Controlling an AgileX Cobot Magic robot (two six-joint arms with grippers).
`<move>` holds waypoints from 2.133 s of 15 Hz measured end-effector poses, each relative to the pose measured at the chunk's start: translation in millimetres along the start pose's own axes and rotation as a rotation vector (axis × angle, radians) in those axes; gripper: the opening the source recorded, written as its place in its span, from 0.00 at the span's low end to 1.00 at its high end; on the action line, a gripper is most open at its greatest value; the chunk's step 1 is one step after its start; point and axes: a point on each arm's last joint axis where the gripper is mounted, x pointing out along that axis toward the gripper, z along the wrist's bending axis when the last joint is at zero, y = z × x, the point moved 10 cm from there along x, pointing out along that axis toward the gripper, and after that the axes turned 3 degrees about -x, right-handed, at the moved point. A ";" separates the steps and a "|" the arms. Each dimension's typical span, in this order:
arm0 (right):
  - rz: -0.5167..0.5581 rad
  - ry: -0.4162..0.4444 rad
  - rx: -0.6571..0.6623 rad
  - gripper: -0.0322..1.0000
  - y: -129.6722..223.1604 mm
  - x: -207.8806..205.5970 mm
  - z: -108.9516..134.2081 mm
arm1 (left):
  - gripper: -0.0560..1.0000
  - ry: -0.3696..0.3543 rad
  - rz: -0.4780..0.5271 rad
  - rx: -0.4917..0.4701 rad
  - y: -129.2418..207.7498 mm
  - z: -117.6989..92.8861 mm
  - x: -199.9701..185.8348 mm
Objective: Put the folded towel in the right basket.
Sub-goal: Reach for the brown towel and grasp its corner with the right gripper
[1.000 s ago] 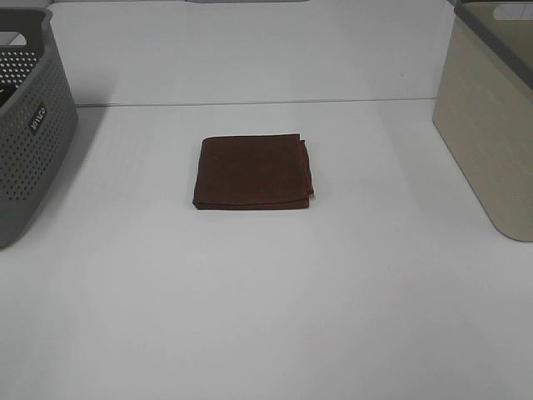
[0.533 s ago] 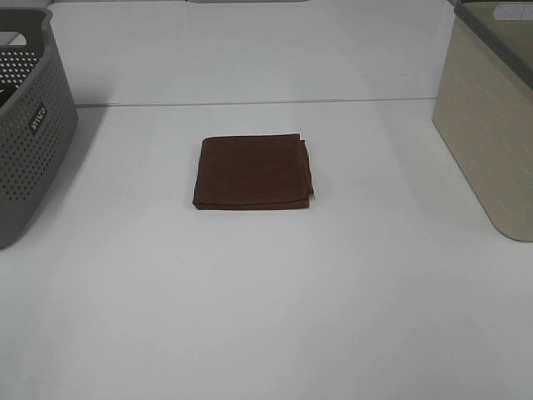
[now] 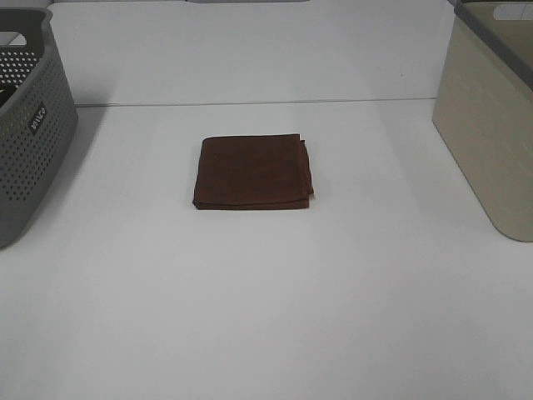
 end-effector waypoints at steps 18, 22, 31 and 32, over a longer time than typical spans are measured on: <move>0.305 -0.241 -0.084 0.60 -211.7 283.3 33.6 | 0.97 0.000 0.000 0.000 0.0 0.0 0.0; 0.437 -0.369 -0.134 0.60 -170.6 327.2 103.6 | 0.97 0.000 0.000 0.000 0.0 0.0 0.0; 0.766 -0.585 0.098 0.66 -43.8 397.0 172.5 | 0.97 0.000 0.000 0.000 0.0 0.0 0.0; 0.797 -0.606 0.113 0.66 -33.2 403.6 177.4 | 0.97 0.000 0.000 0.000 0.0 0.0 0.0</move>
